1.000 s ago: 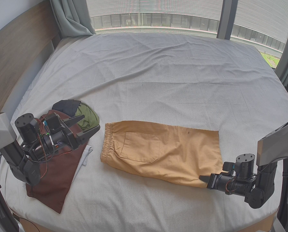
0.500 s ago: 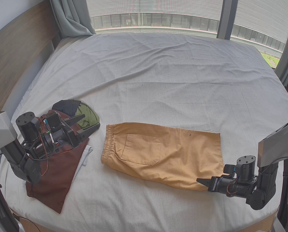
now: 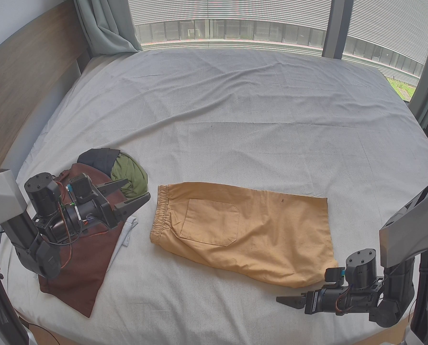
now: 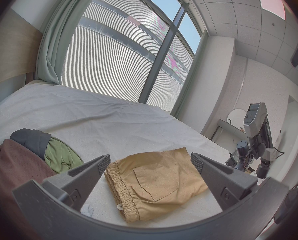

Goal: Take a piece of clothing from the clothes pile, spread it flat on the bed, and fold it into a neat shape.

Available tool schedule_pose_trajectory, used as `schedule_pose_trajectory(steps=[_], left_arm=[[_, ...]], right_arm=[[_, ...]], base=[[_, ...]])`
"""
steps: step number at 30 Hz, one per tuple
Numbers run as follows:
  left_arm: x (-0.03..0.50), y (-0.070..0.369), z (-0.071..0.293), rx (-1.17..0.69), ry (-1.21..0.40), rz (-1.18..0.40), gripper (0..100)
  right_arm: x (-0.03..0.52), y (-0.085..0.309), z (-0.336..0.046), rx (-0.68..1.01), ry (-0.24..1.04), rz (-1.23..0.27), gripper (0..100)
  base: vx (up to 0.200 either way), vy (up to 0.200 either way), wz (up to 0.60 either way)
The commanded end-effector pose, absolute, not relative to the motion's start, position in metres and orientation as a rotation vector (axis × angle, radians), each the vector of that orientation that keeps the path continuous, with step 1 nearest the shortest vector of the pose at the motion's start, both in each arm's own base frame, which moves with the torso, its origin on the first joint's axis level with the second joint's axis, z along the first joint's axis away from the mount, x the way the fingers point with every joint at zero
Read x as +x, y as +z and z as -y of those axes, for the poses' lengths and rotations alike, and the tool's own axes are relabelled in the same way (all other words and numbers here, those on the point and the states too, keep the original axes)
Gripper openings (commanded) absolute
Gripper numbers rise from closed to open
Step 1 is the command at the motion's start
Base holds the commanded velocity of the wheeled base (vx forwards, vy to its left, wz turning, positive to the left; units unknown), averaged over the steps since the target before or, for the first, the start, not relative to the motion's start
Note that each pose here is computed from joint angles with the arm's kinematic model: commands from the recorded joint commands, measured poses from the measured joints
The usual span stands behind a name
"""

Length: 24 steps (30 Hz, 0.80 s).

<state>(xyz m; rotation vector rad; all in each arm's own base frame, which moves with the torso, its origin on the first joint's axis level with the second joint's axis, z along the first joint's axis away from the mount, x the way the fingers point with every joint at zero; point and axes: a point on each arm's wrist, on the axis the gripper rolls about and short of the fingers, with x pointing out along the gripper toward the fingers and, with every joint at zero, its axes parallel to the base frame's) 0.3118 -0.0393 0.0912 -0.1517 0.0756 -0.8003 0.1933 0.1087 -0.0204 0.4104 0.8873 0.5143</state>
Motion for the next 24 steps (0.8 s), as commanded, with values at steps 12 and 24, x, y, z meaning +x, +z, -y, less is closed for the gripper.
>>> schedule_pose_trajectory(steps=[12, 24], left_arm=[[0.309, 0.099, 0.053, -0.201, -0.787, -0.072, 100], [0.303, 0.102, 0.050, -0.246, -0.809, -0.091, 100]], right_arm=[[0.168, 0.030, -0.131, 0.409, 0.752, -0.740, 100], [0.207, 0.075, -0.137, 0.470, 0.788, -0.438, 100]], base=[[0.000, 0.000, 0.00], [0.000, 0.000, 0.00]])
